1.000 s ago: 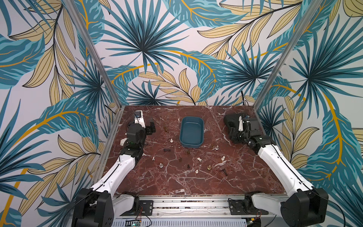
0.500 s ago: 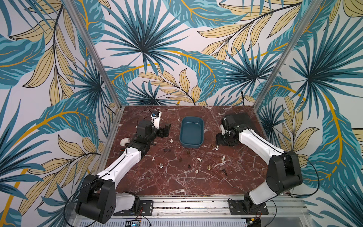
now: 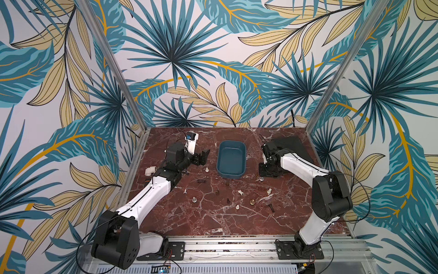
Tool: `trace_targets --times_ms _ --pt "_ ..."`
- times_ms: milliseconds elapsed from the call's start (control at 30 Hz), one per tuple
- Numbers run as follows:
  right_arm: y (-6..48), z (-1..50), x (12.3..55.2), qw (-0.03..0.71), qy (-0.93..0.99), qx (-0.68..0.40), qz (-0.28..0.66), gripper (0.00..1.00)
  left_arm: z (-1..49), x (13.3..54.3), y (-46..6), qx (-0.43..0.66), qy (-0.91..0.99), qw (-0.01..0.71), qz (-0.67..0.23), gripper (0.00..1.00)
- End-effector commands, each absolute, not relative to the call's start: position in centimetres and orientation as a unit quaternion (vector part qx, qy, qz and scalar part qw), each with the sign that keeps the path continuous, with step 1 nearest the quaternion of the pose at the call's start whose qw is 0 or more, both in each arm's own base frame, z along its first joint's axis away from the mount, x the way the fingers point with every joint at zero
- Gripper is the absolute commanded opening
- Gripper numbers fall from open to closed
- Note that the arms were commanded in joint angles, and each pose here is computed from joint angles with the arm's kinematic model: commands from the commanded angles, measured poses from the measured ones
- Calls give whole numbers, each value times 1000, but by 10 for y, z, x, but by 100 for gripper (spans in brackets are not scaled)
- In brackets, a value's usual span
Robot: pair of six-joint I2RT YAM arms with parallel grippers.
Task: Put the chess pieces into the storage box
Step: Pick up the chess piece at the center of the board.
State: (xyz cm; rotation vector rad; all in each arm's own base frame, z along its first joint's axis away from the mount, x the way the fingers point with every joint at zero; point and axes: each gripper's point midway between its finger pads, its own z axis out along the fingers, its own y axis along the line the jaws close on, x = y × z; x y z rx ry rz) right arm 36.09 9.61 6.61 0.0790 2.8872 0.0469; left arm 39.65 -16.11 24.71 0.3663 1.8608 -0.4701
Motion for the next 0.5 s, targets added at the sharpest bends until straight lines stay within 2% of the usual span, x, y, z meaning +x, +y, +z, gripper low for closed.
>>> trace_targets --times_ms 0,300,433,467 --pt "97 62 365 123 992 23 8 43 251 399 -164 163 788 560 -199 91" --pt "100 47 365 105 994 26 11 39 248 400 -163 162 790 559 -193 91" --pt "100 44 362 101 995 25 9 35 248 401 -162 160 790 561 -190 91" --pt "99 44 362 101 995 25 7 31 248 401 -162 159 791 560 -189 91"
